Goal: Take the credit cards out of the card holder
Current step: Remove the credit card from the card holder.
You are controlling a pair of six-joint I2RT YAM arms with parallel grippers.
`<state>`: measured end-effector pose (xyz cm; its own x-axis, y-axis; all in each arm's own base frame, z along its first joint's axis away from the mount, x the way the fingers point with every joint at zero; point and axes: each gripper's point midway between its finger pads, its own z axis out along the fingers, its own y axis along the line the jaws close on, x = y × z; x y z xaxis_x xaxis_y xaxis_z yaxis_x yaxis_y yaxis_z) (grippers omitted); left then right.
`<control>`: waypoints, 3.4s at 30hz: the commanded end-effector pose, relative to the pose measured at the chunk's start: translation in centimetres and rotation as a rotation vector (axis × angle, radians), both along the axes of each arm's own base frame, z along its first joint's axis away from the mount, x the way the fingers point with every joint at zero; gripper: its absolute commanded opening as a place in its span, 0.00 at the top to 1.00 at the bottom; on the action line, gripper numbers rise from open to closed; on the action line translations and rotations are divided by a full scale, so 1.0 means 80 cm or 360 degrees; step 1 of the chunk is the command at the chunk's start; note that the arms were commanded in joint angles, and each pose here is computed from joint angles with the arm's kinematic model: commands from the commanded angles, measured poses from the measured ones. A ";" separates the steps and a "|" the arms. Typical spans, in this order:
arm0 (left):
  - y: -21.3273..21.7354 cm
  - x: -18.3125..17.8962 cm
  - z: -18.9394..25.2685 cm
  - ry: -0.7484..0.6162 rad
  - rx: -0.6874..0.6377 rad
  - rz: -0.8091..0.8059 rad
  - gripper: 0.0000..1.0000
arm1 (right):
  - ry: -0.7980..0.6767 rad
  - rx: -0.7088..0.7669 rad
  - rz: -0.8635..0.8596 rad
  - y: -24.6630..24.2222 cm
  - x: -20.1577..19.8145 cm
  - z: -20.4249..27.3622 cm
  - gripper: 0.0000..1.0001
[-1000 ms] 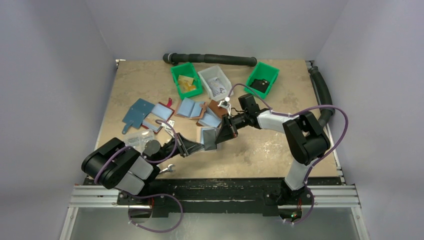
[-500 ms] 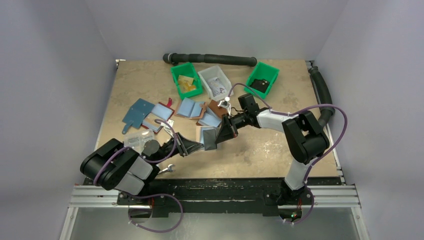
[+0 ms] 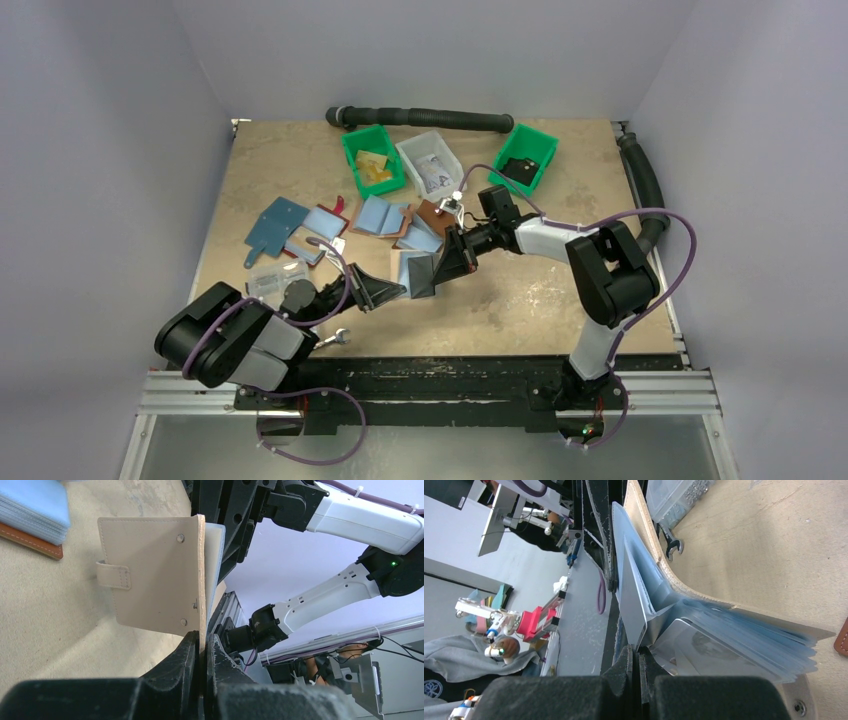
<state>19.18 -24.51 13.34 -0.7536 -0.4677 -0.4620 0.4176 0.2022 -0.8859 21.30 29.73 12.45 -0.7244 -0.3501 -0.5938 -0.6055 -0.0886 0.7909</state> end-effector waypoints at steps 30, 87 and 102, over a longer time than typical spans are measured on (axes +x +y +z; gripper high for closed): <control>-0.020 -0.006 0.032 -0.0227 -0.0136 -0.0067 0.74 | -0.0059 -0.0020 0.0008 0.005 0.004 -0.006 0.98; -0.008 0.007 0.026 -0.0145 -0.0148 0.0048 1.00 | 0.0220 0.0079 0.0082 0.010 -0.007 0.030 0.84; -0.008 0.005 0.028 -0.0145 -0.0151 0.0013 0.87 | 0.0235 0.0085 0.0085 0.007 -0.006 0.032 0.87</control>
